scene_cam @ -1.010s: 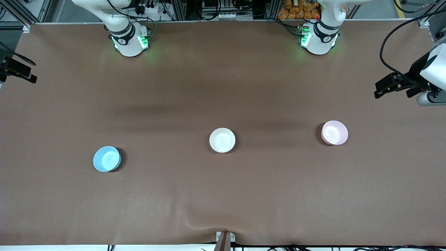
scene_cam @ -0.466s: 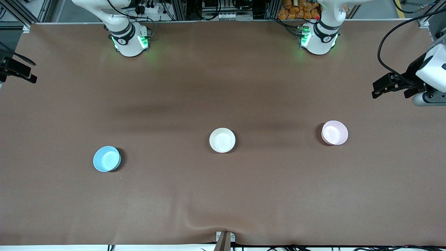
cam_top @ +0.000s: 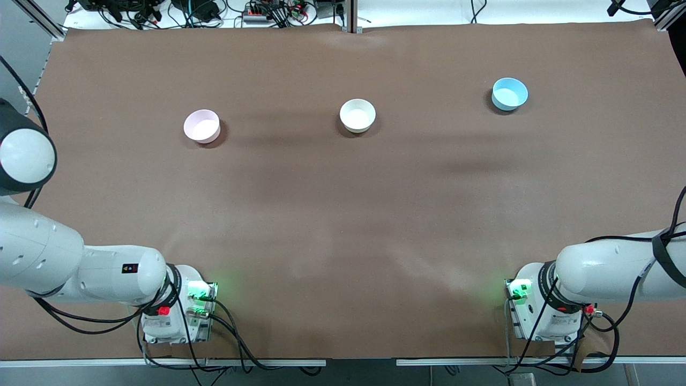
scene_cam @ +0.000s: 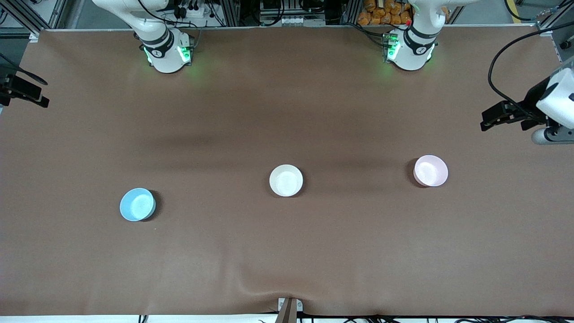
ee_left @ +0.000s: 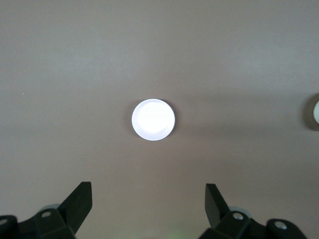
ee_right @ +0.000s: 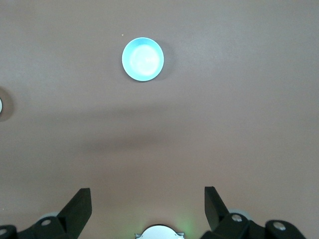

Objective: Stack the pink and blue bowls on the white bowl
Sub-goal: 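Move the left gripper from rest toward the pink bowl, then lower the open left gripper onto the pink bowl's rim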

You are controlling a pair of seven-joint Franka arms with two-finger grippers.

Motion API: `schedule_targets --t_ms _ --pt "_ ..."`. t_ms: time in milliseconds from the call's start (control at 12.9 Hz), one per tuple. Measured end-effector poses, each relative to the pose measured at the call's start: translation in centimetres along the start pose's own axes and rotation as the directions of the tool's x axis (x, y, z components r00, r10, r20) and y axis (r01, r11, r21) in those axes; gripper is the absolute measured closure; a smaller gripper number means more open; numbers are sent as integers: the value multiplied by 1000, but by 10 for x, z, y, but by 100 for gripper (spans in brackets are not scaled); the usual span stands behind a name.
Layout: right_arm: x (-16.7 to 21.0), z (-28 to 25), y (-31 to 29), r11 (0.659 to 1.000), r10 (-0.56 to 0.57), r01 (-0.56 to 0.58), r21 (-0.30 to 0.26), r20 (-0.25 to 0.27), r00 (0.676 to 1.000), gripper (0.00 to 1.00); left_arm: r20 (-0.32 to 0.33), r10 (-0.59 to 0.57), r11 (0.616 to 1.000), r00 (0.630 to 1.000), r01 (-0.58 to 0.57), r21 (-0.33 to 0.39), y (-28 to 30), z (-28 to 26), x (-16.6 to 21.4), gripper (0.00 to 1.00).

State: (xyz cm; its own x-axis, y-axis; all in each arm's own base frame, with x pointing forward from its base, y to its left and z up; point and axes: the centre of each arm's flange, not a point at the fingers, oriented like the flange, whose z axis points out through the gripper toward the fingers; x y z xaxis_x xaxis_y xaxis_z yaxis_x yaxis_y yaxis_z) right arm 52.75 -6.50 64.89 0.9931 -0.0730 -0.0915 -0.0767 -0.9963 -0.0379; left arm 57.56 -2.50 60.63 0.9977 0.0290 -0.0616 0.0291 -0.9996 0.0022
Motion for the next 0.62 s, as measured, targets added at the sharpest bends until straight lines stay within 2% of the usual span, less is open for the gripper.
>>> schedule_targets --t_ms 233,389,622 --pt "3 -1 -6 1000 -11 11 1 -22 1000 0 46 -50 999 998 50 -4 -45 25 14 0" --pt "6 -1 -11 1000 -20 20 0 -35 999 0 102 -56 998 993 57 -6 -55 60 30 0" --pt "13 1 -17 1000 -31 31 -2 -58 998 0 141 -51 998 989 53 -16 -75 115 58 0"
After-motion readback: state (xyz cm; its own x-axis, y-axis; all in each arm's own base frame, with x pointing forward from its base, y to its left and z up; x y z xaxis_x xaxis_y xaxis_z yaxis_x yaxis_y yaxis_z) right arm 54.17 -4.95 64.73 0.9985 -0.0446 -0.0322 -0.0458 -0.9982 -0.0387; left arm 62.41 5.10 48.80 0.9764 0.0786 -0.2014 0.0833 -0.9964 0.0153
